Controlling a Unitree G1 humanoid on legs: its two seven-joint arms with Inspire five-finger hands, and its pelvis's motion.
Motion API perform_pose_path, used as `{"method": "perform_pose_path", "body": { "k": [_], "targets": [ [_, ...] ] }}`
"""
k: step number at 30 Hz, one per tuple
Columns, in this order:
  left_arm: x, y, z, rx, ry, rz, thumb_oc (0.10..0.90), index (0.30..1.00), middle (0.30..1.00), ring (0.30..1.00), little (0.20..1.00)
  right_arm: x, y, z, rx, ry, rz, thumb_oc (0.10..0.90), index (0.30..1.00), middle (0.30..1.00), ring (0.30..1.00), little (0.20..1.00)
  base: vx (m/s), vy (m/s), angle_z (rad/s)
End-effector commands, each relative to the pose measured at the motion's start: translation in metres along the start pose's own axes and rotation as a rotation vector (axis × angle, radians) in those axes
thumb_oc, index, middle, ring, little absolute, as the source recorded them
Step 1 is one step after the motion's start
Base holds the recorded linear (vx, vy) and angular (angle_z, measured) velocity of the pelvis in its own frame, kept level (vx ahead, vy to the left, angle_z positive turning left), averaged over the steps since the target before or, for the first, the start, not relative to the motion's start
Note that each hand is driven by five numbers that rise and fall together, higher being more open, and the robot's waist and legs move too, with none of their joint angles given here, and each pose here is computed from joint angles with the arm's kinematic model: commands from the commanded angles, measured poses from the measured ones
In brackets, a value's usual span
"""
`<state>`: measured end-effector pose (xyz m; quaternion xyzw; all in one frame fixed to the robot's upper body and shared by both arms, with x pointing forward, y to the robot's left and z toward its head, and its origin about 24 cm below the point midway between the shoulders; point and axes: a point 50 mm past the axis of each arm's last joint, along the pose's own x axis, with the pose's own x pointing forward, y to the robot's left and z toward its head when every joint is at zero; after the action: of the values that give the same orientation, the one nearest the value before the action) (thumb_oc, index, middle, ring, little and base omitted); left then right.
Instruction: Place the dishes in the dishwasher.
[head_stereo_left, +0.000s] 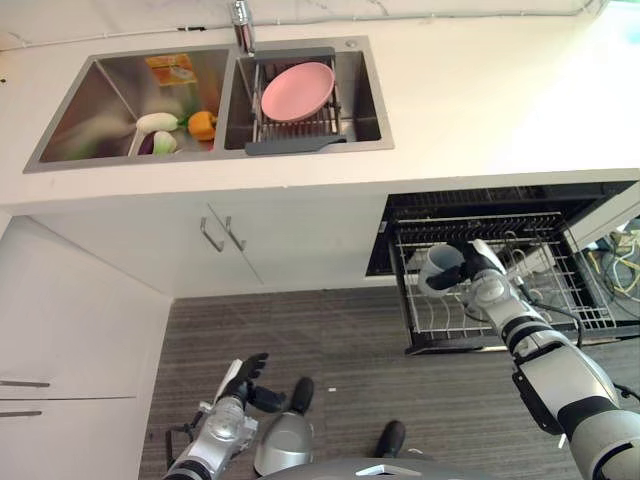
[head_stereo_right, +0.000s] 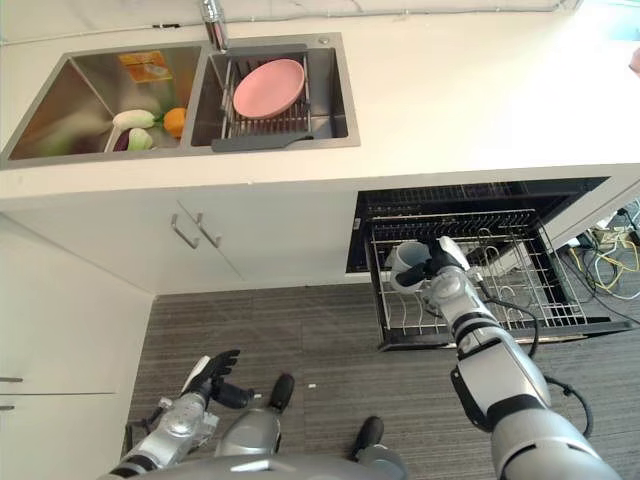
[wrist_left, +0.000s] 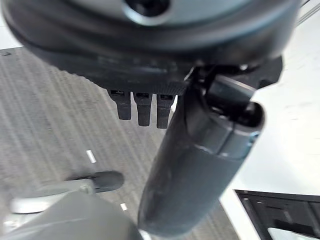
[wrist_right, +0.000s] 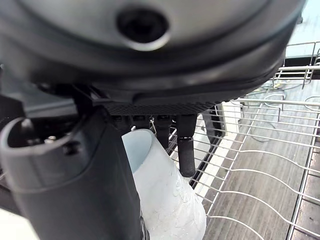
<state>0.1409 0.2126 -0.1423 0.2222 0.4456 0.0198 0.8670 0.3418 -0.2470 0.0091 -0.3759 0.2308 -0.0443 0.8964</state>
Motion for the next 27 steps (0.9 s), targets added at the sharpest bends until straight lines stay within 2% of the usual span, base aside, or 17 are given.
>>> {"method": "perform_pose_path", "body": {
  "k": [1, 4, 6, 10, 14, 16, 18, 20, 27],
  "targets": [
    [0.002, 0.006, -0.014, 0.108, 0.094, 0.039, 0.800, 0.900, 0.900, 0.900, 0.900, 0.005, -0.031, 0.052, -0.061, -0.201, -0.091, 0.800, 0.900, 0.900, 0.900, 0.900, 0.01, 0.004, -0.19],
    [0.000, 0.004, -0.020, 0.083, 0.126, 0.039, 0.800, 0.900, 0.900, 0.900, 0.900, 0.005, -0.033, 0.056, -0.063, -0.211, -0.091, 0.800, 0.900, 0.900, 0.900, 0.900, 0.01, 0.001, -0.08],
    [-0.006, -0.001, -0.040, 0.041, 0.218, 0.017, 0.800, 0.900, 0.900, 0.900, 0.900, 0.004, -0.035, 0.069, -0.043, -0.249, -0.085, 0.800, 0.900, 0.900, 0.900, 0.900, 0.01, 0.022, -0.19],
    [-0.010, -0.002, -0.052, 0.012, 0.282, 0.008, 0.800, 0.900, 0.900, 0.900, 0.900, 0.003, -0.025, 0.071, -0.054, -0.264, -0.040, 0.800, 0.900, 0.900, 0.900, 0.900, 0.01, 0.004, -0.41],
    [-0.011, 0.000, -0.057, -0.008, 0.312, 0.005, 0.800, 0.900, 0.900, 0.900, 0.900, 0.003, -0.023, 0.074, -0.152, -0.270, -0.007, 0.800, 0.900, 0.900, 0.900, 0.900, -0.01, -0.009, -0.10],
    [-0.009, 0.007, -0.057, 0.003, 0.317, 0.011, 0.800, 0.900, 0.900, 0.900, 0.900, 0.002, -0.017, 0.086, -0.333, -0.311, 0.056, 0.800, 0.900, 0.900, 0.900, 0.900, 0.00, -0.024, -0.08],
    [-0.009, 0.007, -0.057, 0.004, 0.317, 0.012, 0.800, 0.900, 0.900, 0.900, 0.900, 0.001, -0.013, 0.086, -0.326, -0.313, 0.075, 0.800, 0.900, 0.900, 0.900, 0.900, 0.01, -0.017, -0.09],
    [-0.009, 0.004, -0.054, -0.012, 0.309, 0.003, 0.800, 0.900, 0.900, 0.900, 0.900, -0.002, -0.003, 0.089, -0.240, -0.335, 0.113, 0.800, 0.900, 0.900, 0.900, 0.900, 0.01, -0.009, -0.08],
    [-0.007, 0.003, -0.050, 0.018, 0.287, -0.017, 0.800, 0.900, 0.900, 0.900, 0.900, -0.002, 0.001, 0.087, -0.279, -0.328, 0.155, 0.800, 0.900, 0.900, 0.900, 0.900, 0.00, 0.000, 0.00]
  ]
}}
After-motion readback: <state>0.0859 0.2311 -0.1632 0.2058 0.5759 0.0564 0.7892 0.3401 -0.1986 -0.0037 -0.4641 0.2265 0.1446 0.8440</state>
